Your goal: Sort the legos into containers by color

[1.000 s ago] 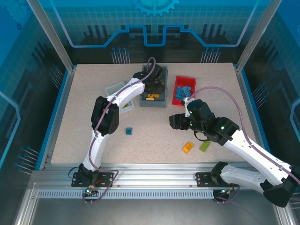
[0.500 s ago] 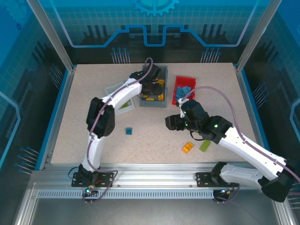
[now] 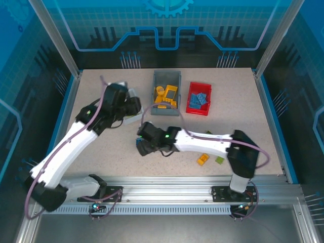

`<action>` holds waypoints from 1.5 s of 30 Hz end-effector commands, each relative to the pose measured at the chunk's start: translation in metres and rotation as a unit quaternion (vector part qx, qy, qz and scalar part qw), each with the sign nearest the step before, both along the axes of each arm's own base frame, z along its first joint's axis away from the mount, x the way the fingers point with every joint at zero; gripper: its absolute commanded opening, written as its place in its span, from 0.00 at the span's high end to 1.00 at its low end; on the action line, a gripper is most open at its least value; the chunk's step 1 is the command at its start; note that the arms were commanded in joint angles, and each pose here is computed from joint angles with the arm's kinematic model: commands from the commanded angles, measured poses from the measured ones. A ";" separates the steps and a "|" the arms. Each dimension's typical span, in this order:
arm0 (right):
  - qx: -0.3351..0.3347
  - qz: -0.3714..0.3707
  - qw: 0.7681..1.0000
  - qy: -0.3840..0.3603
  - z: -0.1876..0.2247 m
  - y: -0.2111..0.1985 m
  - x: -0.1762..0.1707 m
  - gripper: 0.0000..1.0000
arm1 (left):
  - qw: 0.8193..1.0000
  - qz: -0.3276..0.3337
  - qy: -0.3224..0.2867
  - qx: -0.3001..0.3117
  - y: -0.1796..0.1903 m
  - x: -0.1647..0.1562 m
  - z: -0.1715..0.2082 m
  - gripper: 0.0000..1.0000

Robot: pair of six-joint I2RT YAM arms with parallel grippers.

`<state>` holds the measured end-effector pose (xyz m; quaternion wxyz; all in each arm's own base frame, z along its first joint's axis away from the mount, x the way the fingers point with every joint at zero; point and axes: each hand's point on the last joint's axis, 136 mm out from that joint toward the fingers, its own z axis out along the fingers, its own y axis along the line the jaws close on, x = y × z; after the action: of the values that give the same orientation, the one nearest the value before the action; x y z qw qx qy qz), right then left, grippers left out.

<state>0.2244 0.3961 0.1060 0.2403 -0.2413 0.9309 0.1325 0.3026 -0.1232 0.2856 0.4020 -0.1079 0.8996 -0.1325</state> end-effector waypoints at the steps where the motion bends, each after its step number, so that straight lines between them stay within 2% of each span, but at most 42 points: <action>1: -0.022 -0.072 0.997 0.007 -0.014 0.012 0.010 0.14 | 0.997 0.068 0.013 0.031 0.047 -0.038 -0.018 0.47; 7: -0.062 -0.137 0.988 0.023 -0.038 0.035 0.028 0.10 | 0.995 0.089 0.027 0.034 0.076 -0.083 -0.037 0.47; 12: -0.087 -0.172 0.981 0.034 -0.061 0.037 0.042 0.18 | 0.995 0.093 0.033 0.037 0.082 -0.094 -0.043 0.47; 16: -0.107 -0.191 0.975 0.045 -0.081 0.031 0.054 0.31 | 0.995 0.087 0.029 0.029 0.078 -0.091 -0.041 0.47; 19: -0.104 -0.187 0.976 0.043 -0.087 0.033 0.060 0.48 | 0.996 0.083 0.028 0.025 0.074 -0.088 -0.040 0.48; 25: -0.103 -0.185 0.977 0.040 -0.085 0.030 0.059 0.72 | 0.996 0.079 0.027 0.026 0.073 -0.087 -0.041 0.48; 29: -0.083 -0.179 0.980 0.010 -0.053 0.024 0.062 0.76 | 0.997 0.069 0.030 0.019 0.067 -0.084 -0.041 0.48; 33: -0.070 -0.183 0.979 -0.050 0.001 -0.007 0.068 0.78 | 0.999 0.014 0.029 -0.011 0.040 -0.074 -0.034 0.47; 37: -0.064 -0.213 0.970 -0.103 0.054 -0.074 0.084 0.77 | 0.996 -0.058 0.028 -0.061 -0.004 -0.053 -0.012 0.47; 40: -0.064 -0.237 0.964 -0.097 0.064 -0.129 0.105 0.76 | 0.991 -0.105 0.026 -0.074 -0.043 -0.033 -0.001 0.47; 45: -0.060 -0.270 0.958 -0.069 0.060 -0.194 0.149 0.76 | 0.983 -0.176 0.012 -0.058 -0.124 -0.007 0.006 0.46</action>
<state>0.3606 0.2223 0.1920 0.3457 0.0208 0.9381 0.0092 0.2856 -0.2060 0.2722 0.3358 -0.0168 0.9177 -0.2116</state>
